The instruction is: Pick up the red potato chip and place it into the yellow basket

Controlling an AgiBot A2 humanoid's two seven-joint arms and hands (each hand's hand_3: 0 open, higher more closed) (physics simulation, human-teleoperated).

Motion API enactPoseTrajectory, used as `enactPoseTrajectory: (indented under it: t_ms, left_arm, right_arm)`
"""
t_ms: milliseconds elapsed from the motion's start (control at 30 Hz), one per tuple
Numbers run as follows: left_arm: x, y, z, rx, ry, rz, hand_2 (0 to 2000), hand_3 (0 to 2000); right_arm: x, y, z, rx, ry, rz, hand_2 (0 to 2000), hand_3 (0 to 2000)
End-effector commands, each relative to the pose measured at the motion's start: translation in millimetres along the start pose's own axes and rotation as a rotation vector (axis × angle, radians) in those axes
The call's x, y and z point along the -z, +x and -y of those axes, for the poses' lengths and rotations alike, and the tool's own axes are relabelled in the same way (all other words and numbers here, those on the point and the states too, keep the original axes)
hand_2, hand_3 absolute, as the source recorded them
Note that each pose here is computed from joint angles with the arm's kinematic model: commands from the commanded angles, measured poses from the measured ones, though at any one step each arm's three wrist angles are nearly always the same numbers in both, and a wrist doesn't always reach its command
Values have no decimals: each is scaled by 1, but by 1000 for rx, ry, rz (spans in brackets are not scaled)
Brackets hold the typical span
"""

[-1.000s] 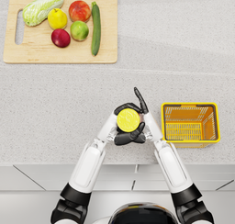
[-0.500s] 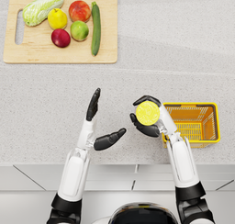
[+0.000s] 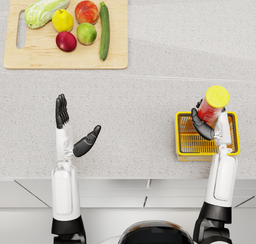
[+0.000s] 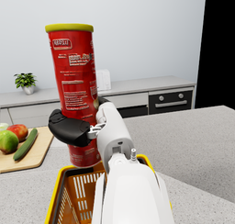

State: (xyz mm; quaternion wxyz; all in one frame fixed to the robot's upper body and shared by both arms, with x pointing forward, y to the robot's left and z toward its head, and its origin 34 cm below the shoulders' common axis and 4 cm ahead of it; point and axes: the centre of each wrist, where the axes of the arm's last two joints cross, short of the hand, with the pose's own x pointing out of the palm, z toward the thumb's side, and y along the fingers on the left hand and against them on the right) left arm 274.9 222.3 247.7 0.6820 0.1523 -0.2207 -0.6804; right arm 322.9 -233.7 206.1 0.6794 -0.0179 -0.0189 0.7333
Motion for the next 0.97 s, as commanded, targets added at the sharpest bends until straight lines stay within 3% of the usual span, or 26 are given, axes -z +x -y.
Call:
enactPoseTrajectory:
  t_ms: [33, 67, 100, 133, 233, 300, 400, 967]
  left_arm:
    - [1, 0, 0, 0, -2, 1, 0, 0]
    - [-1, 2, -2, 6, 5, 2, 0, 0]
    - [2, 1, 0, 2, -5, 3, 0, 0]
    - [-1, 2, -3, 5, 8, 4, 0, 0]
    - [-6, 4, -15, 10, 33, 7, 0, 0]
    - [-17, -4, -30, -17, 76, 2, 0, 0]
    - [-26, -20, -43, -71, 109, -6, 0, 0]
    - [-22, -31, -37, -116, 95, -4, 0, 0]
  right_arm:
    - [-1, -10, 9, 31, 33, 15, 2000, 2000]
    - [-4, -11, 8, 39, 35, 14, 639, 1673]
    - [-8, -11, 5, 83, 28, 23, 0, 1347]
    - [-14, -9, 4, 127, 15, 32, 0, 1020]
    - [-35, 1, -6, 183, -284, 11, 0, 40]
    - [-64, 8, -13, 178, -453, -14, 0, 0]
    - [-79, 0, -15, 218, -543, -21, 0, 0]
    - [-62, 0, -21, 236, -521, -12, 0, 0]
